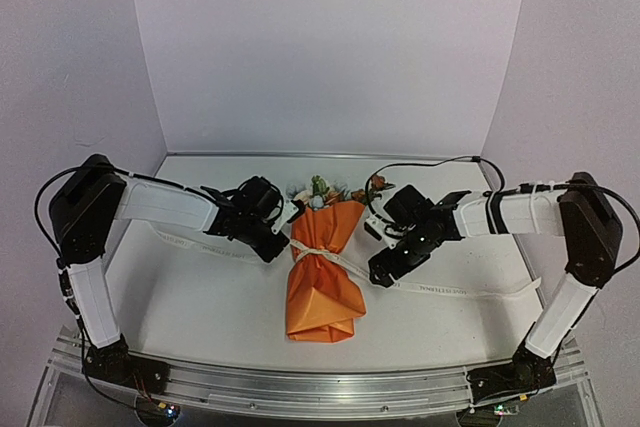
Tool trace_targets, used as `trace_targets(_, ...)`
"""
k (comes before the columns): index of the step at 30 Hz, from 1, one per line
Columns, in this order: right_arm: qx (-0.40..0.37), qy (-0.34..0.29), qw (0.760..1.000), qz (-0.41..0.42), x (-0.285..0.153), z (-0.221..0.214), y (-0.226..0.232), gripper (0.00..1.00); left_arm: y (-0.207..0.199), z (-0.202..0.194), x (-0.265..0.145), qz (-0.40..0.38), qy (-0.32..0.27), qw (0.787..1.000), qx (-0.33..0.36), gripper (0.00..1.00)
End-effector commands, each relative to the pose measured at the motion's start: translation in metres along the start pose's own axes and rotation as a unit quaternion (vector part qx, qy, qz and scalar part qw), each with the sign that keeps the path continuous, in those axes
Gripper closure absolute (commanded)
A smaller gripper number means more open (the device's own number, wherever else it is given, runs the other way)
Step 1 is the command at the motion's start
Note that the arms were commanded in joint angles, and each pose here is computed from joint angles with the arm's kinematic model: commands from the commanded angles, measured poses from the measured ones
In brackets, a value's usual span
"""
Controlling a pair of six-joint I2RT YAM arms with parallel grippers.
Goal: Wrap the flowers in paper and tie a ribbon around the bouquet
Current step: Tie the ribbon around the folded bouquet.
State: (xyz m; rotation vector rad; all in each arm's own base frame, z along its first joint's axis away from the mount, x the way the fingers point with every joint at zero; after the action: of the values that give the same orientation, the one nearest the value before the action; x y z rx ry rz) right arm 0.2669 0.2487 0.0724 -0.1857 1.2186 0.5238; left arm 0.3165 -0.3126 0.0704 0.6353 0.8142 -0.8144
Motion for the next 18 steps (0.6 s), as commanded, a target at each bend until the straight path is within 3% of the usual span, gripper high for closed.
trace_targets(1,-0.031,-0.021,0.999,-0.011,0.007,0.019,0.010,0.13,0.013,0.028,-0.038,0.036,-0.071,0.996,-0.028,1.00)
trace_targets(9,-0.058,-0.020,0.997,-0.049,0.032,0.025,0.022,0.14,0.014,0.034,-0.052,0.036,-0.093,0.994,-0.032,1.00)
trace_targets(18,-0.061,-0.062,0.991,-0.100,0.046,0.036,0.037,0.16,0.013,0.041,-0.060,0.030,-0.114,0.992,-0.040,1.00)
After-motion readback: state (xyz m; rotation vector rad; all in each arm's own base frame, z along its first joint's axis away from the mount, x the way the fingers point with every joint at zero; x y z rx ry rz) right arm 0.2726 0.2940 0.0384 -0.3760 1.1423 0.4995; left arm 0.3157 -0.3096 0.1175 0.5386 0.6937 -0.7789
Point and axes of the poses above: each gripper's point midway between its finger pads, its own x axis out along the fingers, its own y axis along the line the jaws close on, z = x × y, the point moved 3 cm from there along -x, back along the fingers, and after that the axes turned 10 degrees about x, right-handed, at the moved point
